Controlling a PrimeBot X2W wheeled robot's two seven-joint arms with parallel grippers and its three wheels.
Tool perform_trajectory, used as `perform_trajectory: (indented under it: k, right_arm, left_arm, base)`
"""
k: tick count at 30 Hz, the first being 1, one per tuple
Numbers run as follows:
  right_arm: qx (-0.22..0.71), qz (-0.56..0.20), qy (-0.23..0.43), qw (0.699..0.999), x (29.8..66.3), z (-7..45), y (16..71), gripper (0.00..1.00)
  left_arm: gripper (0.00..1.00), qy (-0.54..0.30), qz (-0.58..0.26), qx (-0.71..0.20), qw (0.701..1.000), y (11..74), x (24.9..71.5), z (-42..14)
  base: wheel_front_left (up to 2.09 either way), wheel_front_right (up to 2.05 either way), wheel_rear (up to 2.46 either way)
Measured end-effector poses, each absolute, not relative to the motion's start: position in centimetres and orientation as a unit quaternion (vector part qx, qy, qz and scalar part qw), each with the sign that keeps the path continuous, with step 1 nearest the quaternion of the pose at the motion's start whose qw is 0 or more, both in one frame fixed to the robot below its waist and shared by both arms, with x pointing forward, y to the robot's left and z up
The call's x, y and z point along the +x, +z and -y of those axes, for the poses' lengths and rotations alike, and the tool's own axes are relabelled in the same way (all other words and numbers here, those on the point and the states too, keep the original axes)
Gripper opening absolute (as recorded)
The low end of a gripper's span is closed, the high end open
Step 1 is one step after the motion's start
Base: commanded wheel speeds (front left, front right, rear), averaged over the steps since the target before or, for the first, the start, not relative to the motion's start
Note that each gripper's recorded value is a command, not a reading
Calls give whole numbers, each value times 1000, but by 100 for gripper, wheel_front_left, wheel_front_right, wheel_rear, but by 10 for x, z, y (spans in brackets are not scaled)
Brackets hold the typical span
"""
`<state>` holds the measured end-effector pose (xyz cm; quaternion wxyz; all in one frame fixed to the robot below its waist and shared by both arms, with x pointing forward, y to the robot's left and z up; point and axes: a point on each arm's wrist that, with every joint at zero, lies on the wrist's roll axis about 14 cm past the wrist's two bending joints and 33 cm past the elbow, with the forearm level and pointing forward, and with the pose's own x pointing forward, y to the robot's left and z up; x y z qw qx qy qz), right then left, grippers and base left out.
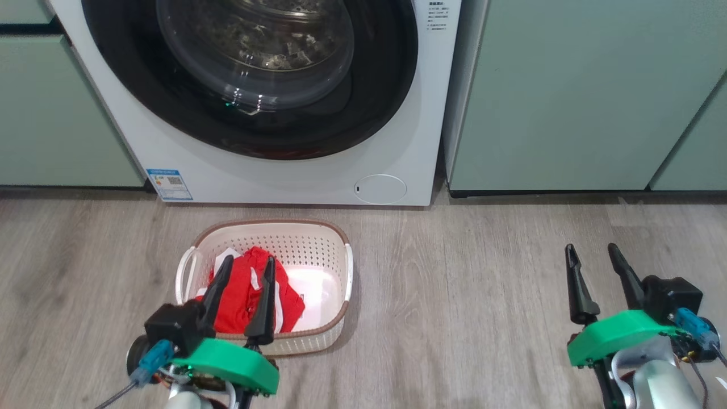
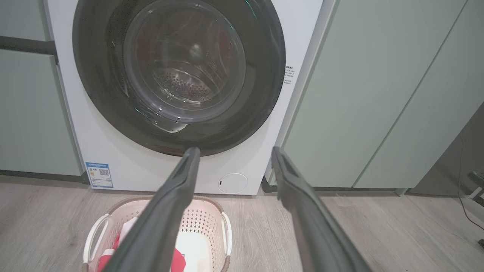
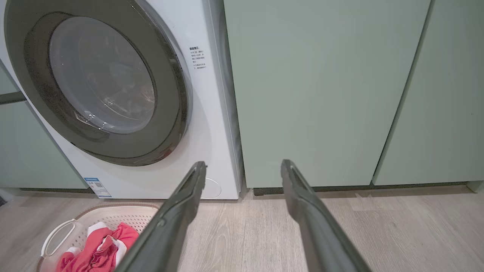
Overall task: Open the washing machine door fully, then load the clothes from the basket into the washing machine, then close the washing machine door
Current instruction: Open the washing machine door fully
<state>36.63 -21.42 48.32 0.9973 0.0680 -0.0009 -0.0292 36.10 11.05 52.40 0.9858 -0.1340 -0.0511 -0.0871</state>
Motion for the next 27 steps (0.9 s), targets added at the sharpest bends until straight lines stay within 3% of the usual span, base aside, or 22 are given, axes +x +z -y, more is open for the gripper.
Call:
perform_trajectory:
  k: [27]
  right_arm:
    - [70,0,-31,997,365,215,482,100]
  left_arm:
    - [100,-87,58,-128,986,528,361,-112]
  base:
    - [9,9,-19]
